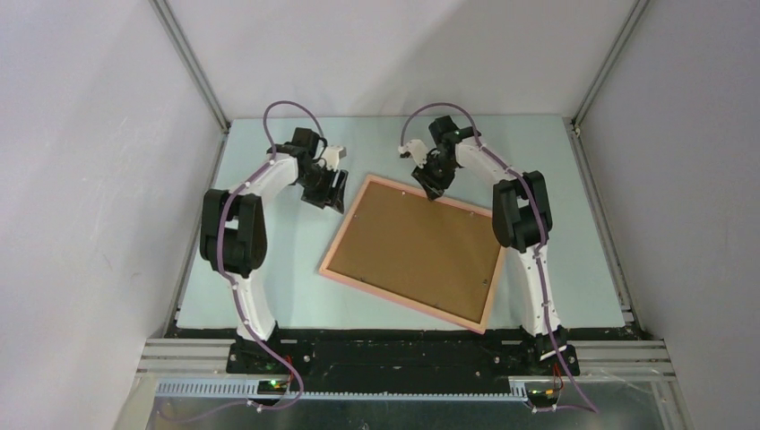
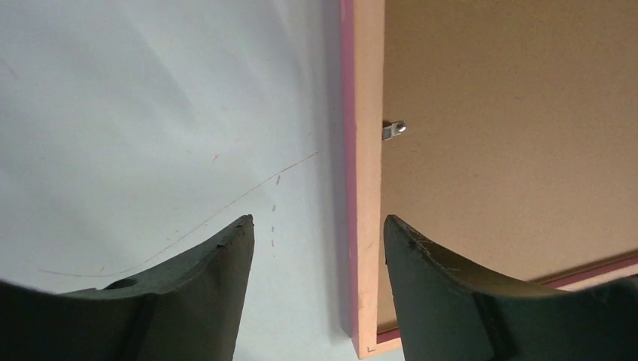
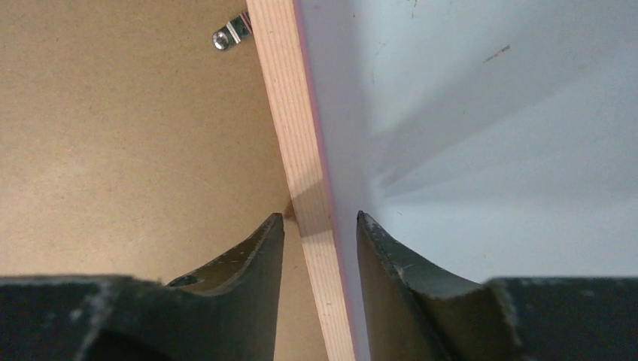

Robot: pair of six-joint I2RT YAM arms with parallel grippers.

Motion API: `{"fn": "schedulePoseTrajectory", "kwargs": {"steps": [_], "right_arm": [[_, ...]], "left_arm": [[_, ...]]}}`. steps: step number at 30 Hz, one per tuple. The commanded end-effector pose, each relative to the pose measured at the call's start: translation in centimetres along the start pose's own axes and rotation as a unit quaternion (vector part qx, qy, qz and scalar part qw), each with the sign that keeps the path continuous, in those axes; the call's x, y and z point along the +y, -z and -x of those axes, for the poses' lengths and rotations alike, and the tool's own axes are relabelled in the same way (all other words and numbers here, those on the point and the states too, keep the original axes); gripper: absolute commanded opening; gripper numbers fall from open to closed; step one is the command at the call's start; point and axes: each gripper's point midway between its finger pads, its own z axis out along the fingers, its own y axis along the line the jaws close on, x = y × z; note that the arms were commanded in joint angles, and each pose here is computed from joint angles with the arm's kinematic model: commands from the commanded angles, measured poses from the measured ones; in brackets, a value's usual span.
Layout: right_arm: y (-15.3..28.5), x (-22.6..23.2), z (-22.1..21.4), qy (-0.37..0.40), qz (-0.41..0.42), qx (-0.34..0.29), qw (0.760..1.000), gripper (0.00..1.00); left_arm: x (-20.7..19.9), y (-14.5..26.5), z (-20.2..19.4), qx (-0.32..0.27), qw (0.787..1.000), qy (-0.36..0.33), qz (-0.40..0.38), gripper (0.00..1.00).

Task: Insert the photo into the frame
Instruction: Install the photo frame at the center of the board, then adjust the photo frame at the center of the board.

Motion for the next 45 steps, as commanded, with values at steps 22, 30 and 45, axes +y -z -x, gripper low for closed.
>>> {"fn": "schedulePoseTrajectory", "kwargs": {"steps": [22, 30, 45], "right_arm": [[14.9, 5.9, -10.6, -0.276, -0.057, -0.048, 0.958, 0.53], [15.4, 8.9, -16.1, -0.362, -0.052, -0.029, 0.930, 0.51], [11.7, 7.3, -22.6, -0.466, -0.033, 0.025, 0.884, 0.60]], "left_arm": [[-2.5, -4.0, -0.7, 0.029, 1.000, 0.004, -0.007, 0.55], [-2.4, -4.8, -1.1, 0.033, 0.999, 0.002, 0.009, 0.39], [-2.8, -5.8, -2.6, 0.041, 0.999, 0.009, -0.011, 0.23]]}}
